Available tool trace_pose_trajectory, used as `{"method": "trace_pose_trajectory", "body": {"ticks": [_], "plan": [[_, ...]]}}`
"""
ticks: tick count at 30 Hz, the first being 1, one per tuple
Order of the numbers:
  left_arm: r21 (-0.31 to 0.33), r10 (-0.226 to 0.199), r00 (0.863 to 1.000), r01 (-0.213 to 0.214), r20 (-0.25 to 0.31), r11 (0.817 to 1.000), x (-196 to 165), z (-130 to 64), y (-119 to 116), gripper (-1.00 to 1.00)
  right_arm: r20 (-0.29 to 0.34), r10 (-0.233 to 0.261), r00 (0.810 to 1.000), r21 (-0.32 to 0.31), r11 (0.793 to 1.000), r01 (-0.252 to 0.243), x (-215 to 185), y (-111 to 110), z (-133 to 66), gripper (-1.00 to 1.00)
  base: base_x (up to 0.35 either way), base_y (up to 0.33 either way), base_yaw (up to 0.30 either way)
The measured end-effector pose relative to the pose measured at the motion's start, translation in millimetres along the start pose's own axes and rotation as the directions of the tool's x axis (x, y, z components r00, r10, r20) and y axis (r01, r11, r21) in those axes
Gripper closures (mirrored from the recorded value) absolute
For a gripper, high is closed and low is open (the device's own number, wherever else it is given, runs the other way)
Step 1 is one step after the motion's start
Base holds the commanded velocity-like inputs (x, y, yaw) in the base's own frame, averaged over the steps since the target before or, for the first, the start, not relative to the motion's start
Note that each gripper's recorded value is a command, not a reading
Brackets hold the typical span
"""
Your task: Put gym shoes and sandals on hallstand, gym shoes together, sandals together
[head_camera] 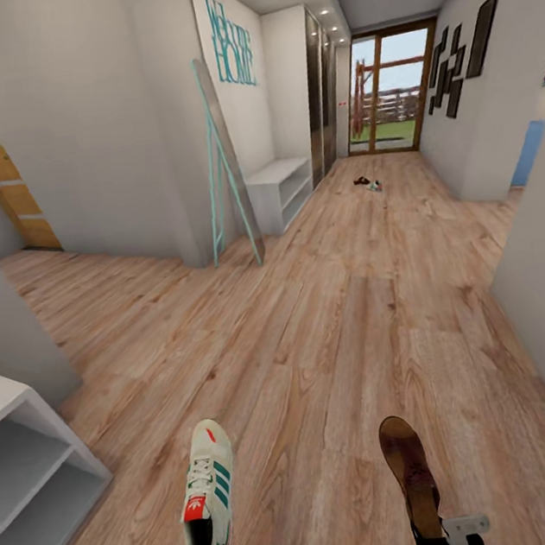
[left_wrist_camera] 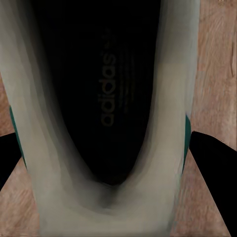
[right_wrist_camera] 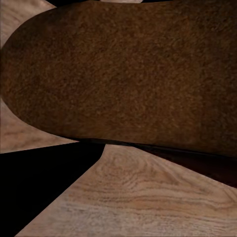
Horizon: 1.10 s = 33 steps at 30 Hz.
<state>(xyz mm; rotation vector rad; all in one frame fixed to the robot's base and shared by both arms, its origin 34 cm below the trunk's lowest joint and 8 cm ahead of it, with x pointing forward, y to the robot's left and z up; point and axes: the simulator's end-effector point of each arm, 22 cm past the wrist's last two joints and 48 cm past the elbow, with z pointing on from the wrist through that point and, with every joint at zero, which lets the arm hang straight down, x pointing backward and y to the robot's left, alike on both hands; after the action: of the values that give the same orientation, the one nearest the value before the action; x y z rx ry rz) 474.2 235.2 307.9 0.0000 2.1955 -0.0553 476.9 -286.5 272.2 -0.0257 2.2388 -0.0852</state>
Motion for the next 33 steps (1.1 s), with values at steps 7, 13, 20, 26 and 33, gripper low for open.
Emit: {"method": "trace_pose_trajectory", "body": {"ticks": [7, 13, 20, 26, 33], "plan": [[-0.146, -0.009, 1.0, 0.011, 0.016, 0.989, -4, -2.1, 32, 1.0, 0.001, 0.001, 1.0, 0.002, 1.0, -0.001, 0, -1, 0.0, 1.0, 0.0, 0.0, 0.276], [-0.202, -0.004, 0.999, 0.015, 0.054, 0.979, -6, -9.7, 50, 1.0, 0.001, 0.001, 1.0, 0.005, 1.0, -0.001, 0, -1, 0.0, 1.0, 0.0, 0.0, 0.276], [-0.216, -0.003, 1.0, 0.004, 0.003, 0.976, 31, -35.1, 60, 1.0, -0.002, 0.0, 1.0, 0.002, 1.0, 0.0, 1, 0, -0.1, 1.0, 0.0, 0.0, 0.276], [-0.146, -0.001, 0.999, -0.004, -0.033, 0.989, 49, -38.1, 50, 1.0, -0.006, -0.002, 1.0, -0.002, 1.0, 0.002, 3, 1, -0.2, 1.0, 0.0, 0.0, 0.276], [-0.095, -0.002, 0.999, -0.002, -0.05, 0.995, 56, -38.7, 42, 1.0, -0.009, -0.002, 1.0, -0.004, 1.0, 0.002, 4, 2, -0.3, 1.0, 0.0, 0.0, 0.276]]}}
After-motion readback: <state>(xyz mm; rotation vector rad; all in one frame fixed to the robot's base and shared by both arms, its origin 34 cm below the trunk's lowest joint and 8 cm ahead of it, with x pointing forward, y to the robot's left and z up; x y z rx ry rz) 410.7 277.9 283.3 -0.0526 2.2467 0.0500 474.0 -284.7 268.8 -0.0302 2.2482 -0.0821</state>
